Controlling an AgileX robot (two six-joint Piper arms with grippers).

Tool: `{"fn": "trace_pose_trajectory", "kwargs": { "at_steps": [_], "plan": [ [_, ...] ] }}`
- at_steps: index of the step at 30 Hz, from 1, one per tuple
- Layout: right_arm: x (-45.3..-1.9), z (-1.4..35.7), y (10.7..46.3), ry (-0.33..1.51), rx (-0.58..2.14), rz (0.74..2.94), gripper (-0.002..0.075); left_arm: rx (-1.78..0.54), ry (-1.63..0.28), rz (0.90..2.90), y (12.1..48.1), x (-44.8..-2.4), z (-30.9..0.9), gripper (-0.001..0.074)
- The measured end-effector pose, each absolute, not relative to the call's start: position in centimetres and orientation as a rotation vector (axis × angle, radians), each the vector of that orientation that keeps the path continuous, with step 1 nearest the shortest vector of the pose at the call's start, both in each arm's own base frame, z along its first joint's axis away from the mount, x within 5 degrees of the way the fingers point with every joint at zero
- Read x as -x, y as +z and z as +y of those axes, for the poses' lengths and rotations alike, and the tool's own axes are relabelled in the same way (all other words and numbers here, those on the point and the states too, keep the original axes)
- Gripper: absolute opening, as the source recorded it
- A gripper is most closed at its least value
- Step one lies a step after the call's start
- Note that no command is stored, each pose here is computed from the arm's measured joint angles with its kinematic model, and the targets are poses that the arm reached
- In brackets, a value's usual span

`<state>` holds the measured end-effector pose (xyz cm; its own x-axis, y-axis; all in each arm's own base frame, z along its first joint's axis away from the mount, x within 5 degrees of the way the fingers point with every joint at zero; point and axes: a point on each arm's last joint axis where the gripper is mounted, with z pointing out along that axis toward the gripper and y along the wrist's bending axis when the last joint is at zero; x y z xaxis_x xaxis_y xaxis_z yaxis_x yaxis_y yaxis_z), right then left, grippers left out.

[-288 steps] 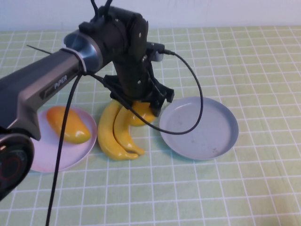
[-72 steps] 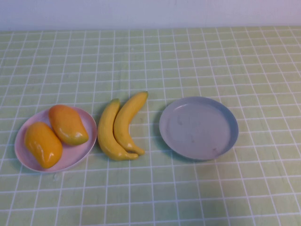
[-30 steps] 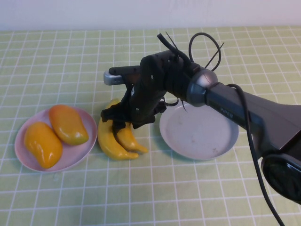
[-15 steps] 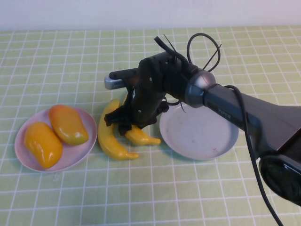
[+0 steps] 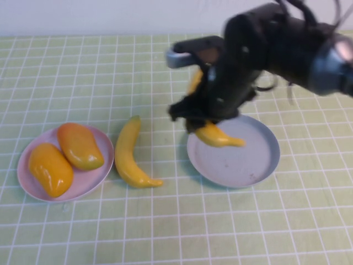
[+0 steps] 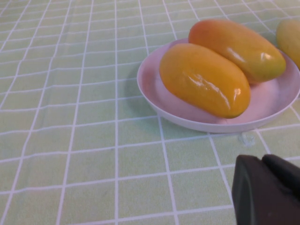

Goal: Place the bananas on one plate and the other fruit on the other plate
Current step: Put another type of fruit in the right plate

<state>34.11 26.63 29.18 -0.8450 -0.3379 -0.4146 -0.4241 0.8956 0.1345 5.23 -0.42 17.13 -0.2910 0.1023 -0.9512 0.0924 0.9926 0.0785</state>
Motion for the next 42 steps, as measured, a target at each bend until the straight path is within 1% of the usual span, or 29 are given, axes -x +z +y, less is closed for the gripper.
{"fn": "trace_pose_trajectory", "kwargs": {
  "at_steps": [4,8,11,16,23,26,28,29,32,34,39,42],
  "plan": [
    [-33.8,22.8,26.6,0.233,0.481,2.773,0.0312,-0.141,0.010,1.868,17.1,-5.2,-0.4,-0.0004],
    [-33.8,20.8,23.5,0.177,0.438,2.850,0.0312,-0.141,0.010,1.868,17.1,-5.2,-0.4,-0.0004],
    [-34.0,20.7,22.6,0.183,0.428,2.833,0.0312,-0.141,0.010,1.868,17.1,-5.2,-0.4,-0.0004],
    [-34.4,20.6,22.4,0.202,0.413,2.794,0.0312,-0.141,0.010,1.868,17.1,-5.2,-0.4,-0.0004],
    [-35.0,20.5,20.5,0.178,0.407,2.837,0.0312,-0.141,0.010,1.868,17.1,-5.2,-0.4,-0.0004],
    [-35.0,20.5,20.4,0.179,0.406,2.838,0.0312,-0.141,0.010,1.868,17.1,-5.2,-0.4,-0.0004],
    [-35.0,20.5,20.4,0.182,0.404,2.839,0.0332,-0.141,0.010,1.868,17.1,-5.2,-0.4,-0.0004],
    [-35.0,20.5,20.4,0.182,0.404,2.839,0.0351,-0.141,0.010,1.868,17.1,-5.2,-0.4,-0.0004],
    [-35.0,20.6,20.7,0.180,0.405,2.842,0.0440,-0.141,0.010,1.868,17.1,-5.2,-0.4,-0.0004],
    [-35.1,20.6,21.0,0.181,0.405,2.841,0.0470,-0.141,0.010,1.868,17.1,-5.2,-0.4,-0.0004],
    [-35.1,20.8,23.6,0.193,0.410,2.820,0.0491,-0.141,0.010,1.868,17.1,-5.2,-0.4,-0.0004],
    [-34.5,22.6,25.4,0.248,0.452,2.780,0.0493,-0.141,0.010,1.868,17.1,-5.2,-0.4,-0.0004]
  ]
}}
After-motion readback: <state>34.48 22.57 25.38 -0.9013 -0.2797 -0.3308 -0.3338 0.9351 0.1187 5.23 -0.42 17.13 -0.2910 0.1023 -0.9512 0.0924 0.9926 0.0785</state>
